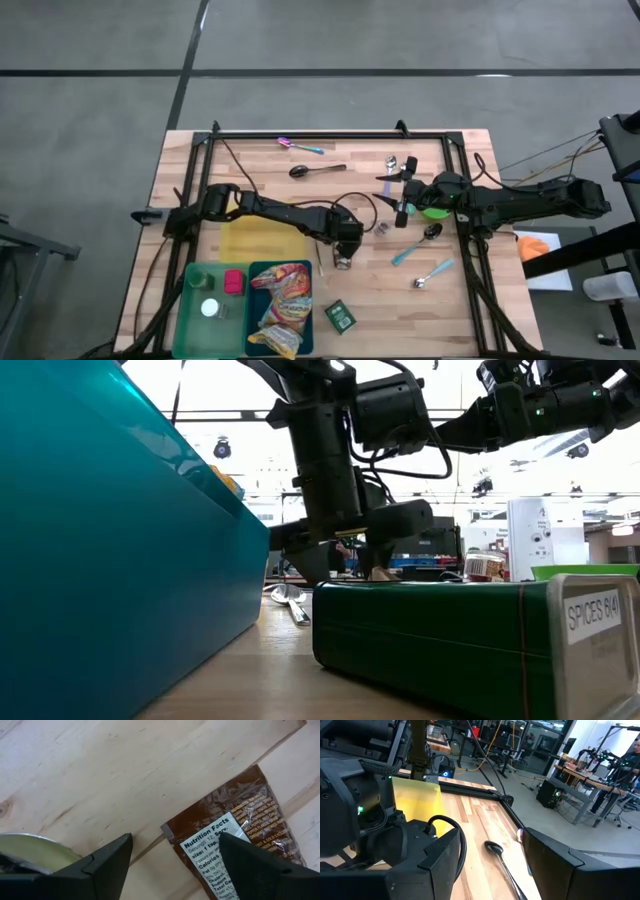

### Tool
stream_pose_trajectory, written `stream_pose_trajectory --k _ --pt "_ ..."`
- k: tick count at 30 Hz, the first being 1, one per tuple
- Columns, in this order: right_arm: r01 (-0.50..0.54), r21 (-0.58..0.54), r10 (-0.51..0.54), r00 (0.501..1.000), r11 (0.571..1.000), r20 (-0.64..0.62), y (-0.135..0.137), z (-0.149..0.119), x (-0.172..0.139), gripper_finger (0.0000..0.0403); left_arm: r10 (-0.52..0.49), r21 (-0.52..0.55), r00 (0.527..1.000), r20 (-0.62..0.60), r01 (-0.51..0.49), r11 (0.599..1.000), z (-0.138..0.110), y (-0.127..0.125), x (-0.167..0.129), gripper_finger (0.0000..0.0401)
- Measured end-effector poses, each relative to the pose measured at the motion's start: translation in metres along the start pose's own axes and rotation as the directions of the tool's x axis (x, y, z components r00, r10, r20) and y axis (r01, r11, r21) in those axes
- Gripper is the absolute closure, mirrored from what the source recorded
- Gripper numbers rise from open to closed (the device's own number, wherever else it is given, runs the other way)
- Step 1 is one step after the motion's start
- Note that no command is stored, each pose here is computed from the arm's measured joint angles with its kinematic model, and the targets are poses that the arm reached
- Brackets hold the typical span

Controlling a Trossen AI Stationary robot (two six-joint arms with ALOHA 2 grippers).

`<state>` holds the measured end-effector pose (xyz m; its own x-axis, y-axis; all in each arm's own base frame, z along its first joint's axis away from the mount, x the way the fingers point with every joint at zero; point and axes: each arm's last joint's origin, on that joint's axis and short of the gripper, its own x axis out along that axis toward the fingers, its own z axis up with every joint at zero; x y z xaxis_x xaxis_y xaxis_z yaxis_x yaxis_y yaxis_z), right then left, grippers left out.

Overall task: Pick & Place Food Item
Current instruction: Put the orange spice pack into the green bin

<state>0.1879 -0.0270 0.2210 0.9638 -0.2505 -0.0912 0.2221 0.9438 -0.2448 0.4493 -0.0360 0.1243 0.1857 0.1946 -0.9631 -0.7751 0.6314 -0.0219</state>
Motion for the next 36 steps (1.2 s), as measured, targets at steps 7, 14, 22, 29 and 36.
stream_pose_trajectory --k 7,14,22,29,36 --pt "0.000 0.000 0.000 1.000 1.000 0.000 0.0000 0.0000 0.0000 0.0188 0.005 -0.004 1.000 -0.007 -0.005 1.000 -0.0001 0.0009 -0.0004 0.0161" --pt "0.000 0.000 0.000 1.000 1.000 0.000 0.0000 0.0000 0.0000 0.0188 0.000 -0.004 1.000 -0.009 0.000 1.000 -0.0002 0.0006 -0.0006 0.0224" --pt "0.000 0.000 0.000 1.000 1.000 0.000 0.0000 0.0000 0.0000 0.0188 -0.005 -0.003 1.000 -0.014 0.005 1.000 -0.0003 0.0004 -0.0006 0.0290" --pt "0.000 0.000 0.000 1.000 1.000 0.000 0.0000 0.0000 0.0000 0.0188 -0.007 -0.001 1.000 -0.012 0.007 1.000 -0.0001 0.0001 -0.0006 0.0301" --pt "0.000 0.000 0.000 1.000 1.000 0.001 0.0000 0.0001 0.0000 0.0188 -0.008 -0.001 1.000 -0.012 0.008 1.000 0.0000 0.0001 -0.0006 0.0310"
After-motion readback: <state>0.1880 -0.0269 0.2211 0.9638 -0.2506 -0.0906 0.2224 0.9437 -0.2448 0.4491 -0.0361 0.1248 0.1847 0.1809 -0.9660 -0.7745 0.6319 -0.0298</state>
